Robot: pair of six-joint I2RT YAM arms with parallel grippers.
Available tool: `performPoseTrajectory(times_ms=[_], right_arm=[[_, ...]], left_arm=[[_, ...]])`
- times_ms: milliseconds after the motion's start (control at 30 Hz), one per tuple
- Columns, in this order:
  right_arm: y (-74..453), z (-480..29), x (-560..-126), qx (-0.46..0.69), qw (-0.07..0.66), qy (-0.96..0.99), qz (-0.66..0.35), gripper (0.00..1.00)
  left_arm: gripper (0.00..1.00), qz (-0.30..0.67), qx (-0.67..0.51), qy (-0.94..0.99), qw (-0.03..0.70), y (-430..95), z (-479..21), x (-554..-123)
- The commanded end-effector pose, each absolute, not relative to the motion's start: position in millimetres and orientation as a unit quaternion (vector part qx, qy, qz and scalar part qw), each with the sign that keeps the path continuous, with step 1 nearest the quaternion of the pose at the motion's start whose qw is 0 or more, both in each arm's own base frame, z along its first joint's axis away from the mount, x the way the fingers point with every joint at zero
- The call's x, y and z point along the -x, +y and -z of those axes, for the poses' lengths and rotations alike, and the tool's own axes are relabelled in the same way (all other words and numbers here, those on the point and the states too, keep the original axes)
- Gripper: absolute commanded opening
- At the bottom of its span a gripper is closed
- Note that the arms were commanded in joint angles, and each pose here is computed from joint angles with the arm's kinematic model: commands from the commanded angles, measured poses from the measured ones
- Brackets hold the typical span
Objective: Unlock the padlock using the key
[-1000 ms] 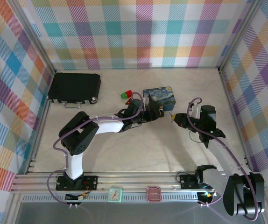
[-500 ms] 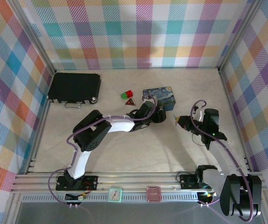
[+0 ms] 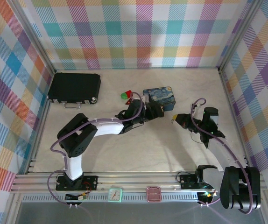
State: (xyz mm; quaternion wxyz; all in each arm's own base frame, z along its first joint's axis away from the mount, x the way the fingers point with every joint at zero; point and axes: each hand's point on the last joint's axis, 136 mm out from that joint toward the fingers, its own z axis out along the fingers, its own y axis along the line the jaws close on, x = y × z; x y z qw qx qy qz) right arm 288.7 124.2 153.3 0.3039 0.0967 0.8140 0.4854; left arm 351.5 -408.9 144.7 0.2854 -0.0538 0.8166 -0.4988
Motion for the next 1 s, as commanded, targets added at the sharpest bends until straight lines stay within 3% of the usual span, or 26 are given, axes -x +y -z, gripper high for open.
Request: performPoseTrajectory(times_ms=[0,200,633,733,800,933,967], right_arm=[[131.2,-171.9,-289.2,-0.089,0.305,0.785,-0.532,0.00],[136.3,-184.0,-289.3,-0.090,0.302,0.767,-0.559,0.00],[155.6,-189.4,-296.7,-0.073,0.294,0.763,-0.572,0.00],[158.1,-188.5,-297.2,-0.070,0.288,0.763,-0.574,0.00],[158.8,-189.5,-297.4,-0.068,0.287,0.763,-0.576,0.00],[158.9,-190.0,-298.1,-0.070,0.288,0.763,-0.574,0.00],[158.4,-189.8,-298.8,-0.071,0.289,0.763,-0.573,0.00]], left_arm=[[0.62,0.586,0.082,0.759,0.272,-414.7,-186.2,-348.5],[0.59,0.633,0.083,0.728,0.251,-430.4,-201.7,-340.8],[0.47,0.636,0.068,0.730,0.241,-446.2,-200.3,-328.2],[0.28,0.637,0.067,0.728,0.243,-446.7,-200.8,-328.7],[0.22,0.639,0.065,0.728,0.240,-448.9,-200.7,-328.3],[0.00,0.646,0.069,0.724,0.233,-451.3,-200.3,-328.1],[0.00,0.646,0.068,0.724,0.232,-451.2,-200.5,-327.5]])
